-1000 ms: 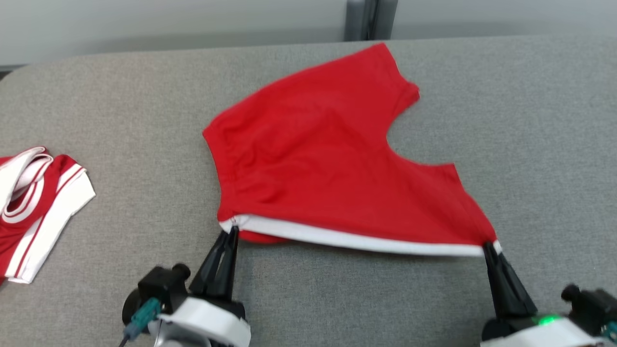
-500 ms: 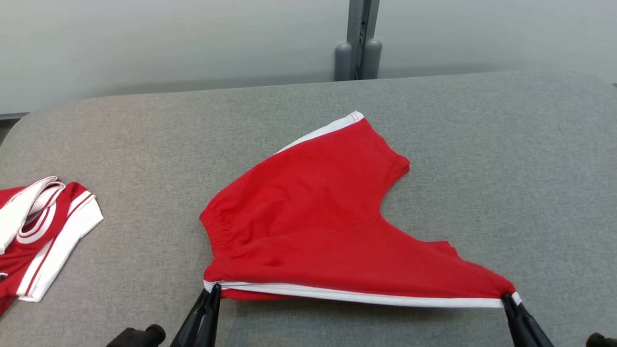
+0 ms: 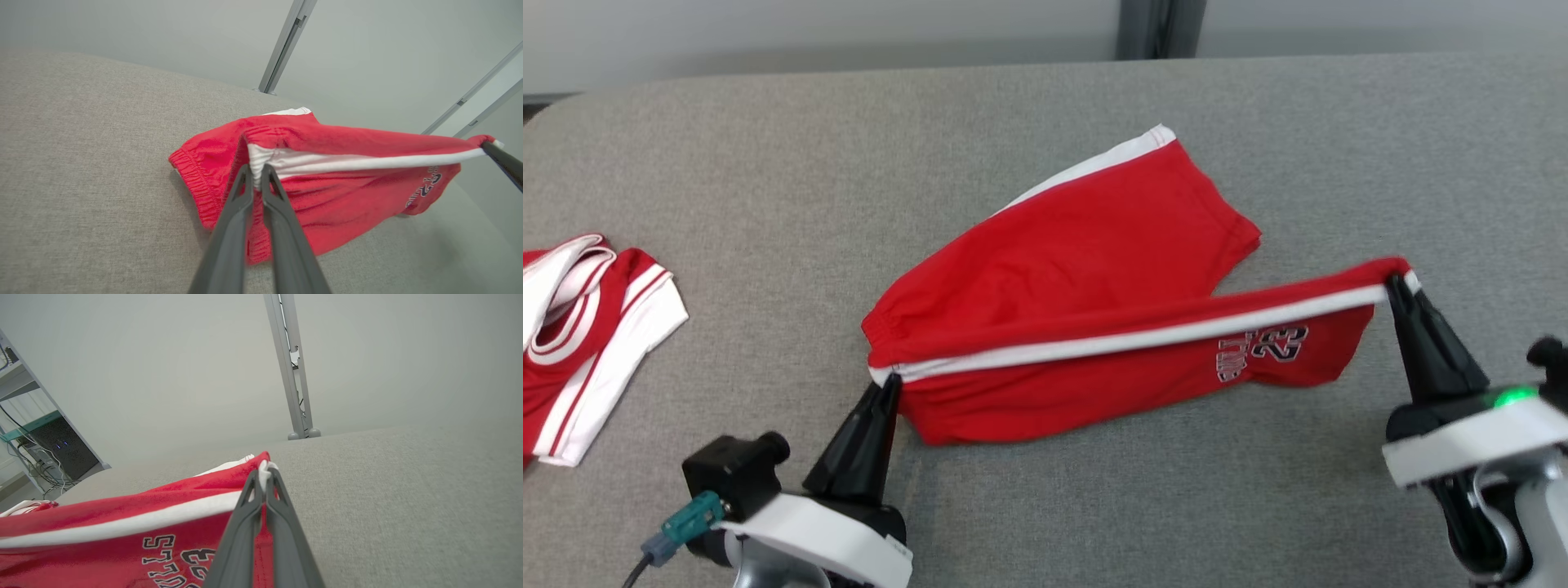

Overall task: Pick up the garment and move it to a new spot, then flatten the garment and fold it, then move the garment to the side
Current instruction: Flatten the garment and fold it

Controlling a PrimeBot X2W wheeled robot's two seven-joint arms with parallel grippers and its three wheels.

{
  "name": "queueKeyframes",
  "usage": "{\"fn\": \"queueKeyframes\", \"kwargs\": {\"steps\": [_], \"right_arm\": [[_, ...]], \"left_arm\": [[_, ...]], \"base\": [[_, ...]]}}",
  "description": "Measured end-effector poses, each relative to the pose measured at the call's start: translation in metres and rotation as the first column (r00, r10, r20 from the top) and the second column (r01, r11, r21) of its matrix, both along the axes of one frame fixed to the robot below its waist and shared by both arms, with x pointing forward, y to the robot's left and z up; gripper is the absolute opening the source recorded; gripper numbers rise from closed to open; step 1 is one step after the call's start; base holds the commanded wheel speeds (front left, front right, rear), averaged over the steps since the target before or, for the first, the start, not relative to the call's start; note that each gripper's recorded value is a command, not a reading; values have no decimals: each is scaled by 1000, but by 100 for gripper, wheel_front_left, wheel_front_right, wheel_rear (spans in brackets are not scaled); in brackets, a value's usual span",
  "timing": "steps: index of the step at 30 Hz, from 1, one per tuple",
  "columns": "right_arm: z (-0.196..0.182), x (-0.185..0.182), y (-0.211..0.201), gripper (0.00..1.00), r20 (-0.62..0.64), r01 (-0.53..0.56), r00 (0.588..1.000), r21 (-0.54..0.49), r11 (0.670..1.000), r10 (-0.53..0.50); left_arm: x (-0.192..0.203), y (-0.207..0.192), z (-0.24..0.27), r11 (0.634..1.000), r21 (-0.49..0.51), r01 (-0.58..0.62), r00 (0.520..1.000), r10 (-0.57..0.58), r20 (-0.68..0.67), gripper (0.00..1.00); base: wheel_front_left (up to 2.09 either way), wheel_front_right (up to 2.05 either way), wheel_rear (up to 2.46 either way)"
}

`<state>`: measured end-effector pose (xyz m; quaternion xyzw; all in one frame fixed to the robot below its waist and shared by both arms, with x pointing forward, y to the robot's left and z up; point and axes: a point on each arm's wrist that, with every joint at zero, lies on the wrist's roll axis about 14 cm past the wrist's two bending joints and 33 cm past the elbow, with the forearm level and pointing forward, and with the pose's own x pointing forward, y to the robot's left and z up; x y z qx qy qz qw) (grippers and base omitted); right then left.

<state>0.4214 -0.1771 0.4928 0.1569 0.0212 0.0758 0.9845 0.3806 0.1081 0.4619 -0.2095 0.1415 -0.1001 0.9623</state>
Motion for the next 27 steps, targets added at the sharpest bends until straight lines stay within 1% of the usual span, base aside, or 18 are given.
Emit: {"fn": "queueKeyframes", "kwargs": {"steps": [6,10,13,18,23,24,25,26,27], "right_arm": [[-11,75,25,0,3,-100,995,-42,994,100],[-16,122,54,0,7,-183,983,-63,981,183],[-22,150,76,0,-1,-238,971,-81,968,239],[-51,181,96,0,-74,-292,956,-109,950,285],[-88,190,116,0,-158,-332,936,-89,939,316],[-94,188,120,28,-169,-341,931,-82,936,324],[-97,186,123,92,-168,-347,928,-77,935,331],[-98,186,124,100,-165,-350,928,-82,933,334],[-96,186,123,100,-156,-343,931,-77,936,328]], "left_arm": [[36,6,-10,1000,-6,-18,1000,18,19,0],[55,14,-15,999,-6,-52,998,52,37,0],[64,19,-23,997,-2,-71,997,71,32,0],[74,24,-37,997,3,-82,996,82,17,0],[79,29,-55,996,18,-90,996,91,-11,0],[79,29,-59,996,22,-89,996,89,-18,34],[79,30,-61,996,31,-90,996,90,-18,100],[79,31,-63,995,42,-94,995,95,-16,100],[79,31,-64,994,43,-101,995,102,-16,100]], "base": [[0,0,0],[0,0,0],[0,0,0],[0,0,0],[0,0,0],[0,0,0],[0,0,0],[0,0,0],[0,0,0]]}}
